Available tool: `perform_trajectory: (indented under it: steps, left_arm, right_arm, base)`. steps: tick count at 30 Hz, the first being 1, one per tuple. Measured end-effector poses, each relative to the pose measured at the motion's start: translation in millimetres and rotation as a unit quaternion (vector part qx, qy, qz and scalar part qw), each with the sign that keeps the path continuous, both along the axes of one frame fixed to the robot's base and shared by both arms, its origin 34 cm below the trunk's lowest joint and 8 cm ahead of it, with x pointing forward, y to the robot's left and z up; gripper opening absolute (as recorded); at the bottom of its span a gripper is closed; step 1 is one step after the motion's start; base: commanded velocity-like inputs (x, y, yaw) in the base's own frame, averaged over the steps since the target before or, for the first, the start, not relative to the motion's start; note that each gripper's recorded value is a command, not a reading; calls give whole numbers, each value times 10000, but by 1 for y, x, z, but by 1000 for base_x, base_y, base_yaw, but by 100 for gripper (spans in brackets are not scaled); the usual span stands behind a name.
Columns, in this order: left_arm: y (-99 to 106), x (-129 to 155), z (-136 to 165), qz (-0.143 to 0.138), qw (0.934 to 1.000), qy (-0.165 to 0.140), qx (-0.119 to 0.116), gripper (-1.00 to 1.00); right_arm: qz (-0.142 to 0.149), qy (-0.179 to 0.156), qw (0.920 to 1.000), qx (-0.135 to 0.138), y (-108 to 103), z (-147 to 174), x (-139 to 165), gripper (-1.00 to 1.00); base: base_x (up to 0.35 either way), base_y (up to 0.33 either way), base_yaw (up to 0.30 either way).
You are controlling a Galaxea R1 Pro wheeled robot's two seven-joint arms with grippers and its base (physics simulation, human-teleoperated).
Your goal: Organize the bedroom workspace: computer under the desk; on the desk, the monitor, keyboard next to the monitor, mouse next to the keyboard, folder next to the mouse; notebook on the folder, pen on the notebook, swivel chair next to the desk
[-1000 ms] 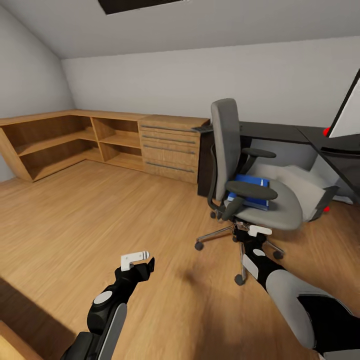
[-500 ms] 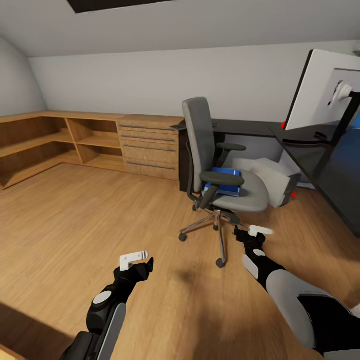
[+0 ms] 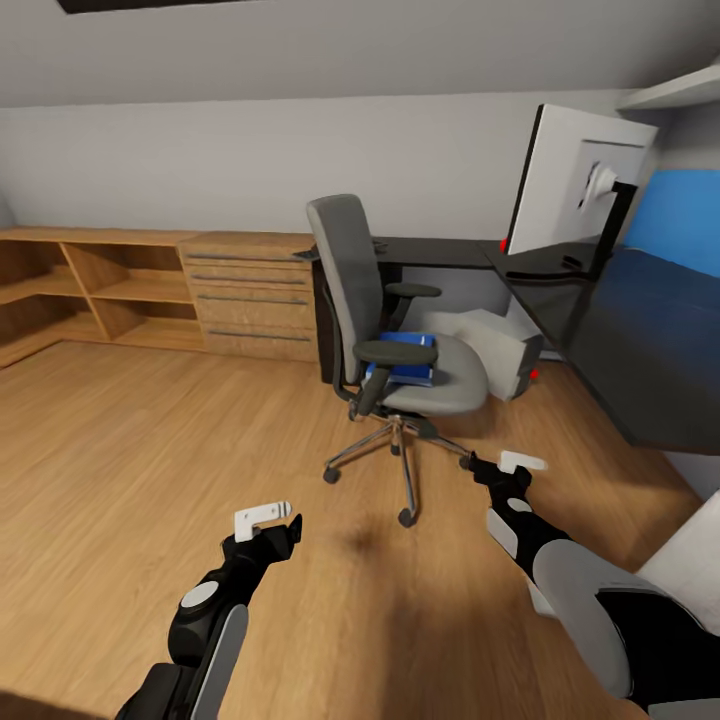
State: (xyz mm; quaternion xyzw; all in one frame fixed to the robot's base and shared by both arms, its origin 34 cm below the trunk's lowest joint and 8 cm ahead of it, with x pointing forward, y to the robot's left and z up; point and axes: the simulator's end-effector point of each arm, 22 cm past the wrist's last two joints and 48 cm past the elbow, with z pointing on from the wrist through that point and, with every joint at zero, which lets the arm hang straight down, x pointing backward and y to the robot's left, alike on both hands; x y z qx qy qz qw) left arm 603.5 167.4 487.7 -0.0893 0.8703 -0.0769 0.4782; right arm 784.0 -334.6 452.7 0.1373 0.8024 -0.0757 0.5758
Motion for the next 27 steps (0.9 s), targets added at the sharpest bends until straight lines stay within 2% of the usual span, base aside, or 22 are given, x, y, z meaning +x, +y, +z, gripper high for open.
perform_trajectory:
  steps: [5,12,15,27]
  left_arm:
    - [8,1,1,91,10000,-9,-11,100]
    - [25,1,-3,289,9996,34,-25,100]
    - [25,1,-10,302,9995,93,-28,100]
    - [25,-1,-37,306,9990,337,-14,100]
  right_arm:
    - [7,5,10000,7,1,-1,0,100]
    - [-1,18,10000,56,2,-5,-1,100]
    - [-75,69,9998,167,1,-15,-3,100]
    - [-93,296,9993,191,2,-49,-6,100]
  base:
    - [0,0,-158]
    - [0,0,-24]
    - [0,0,-1]
    - [0,0,0]
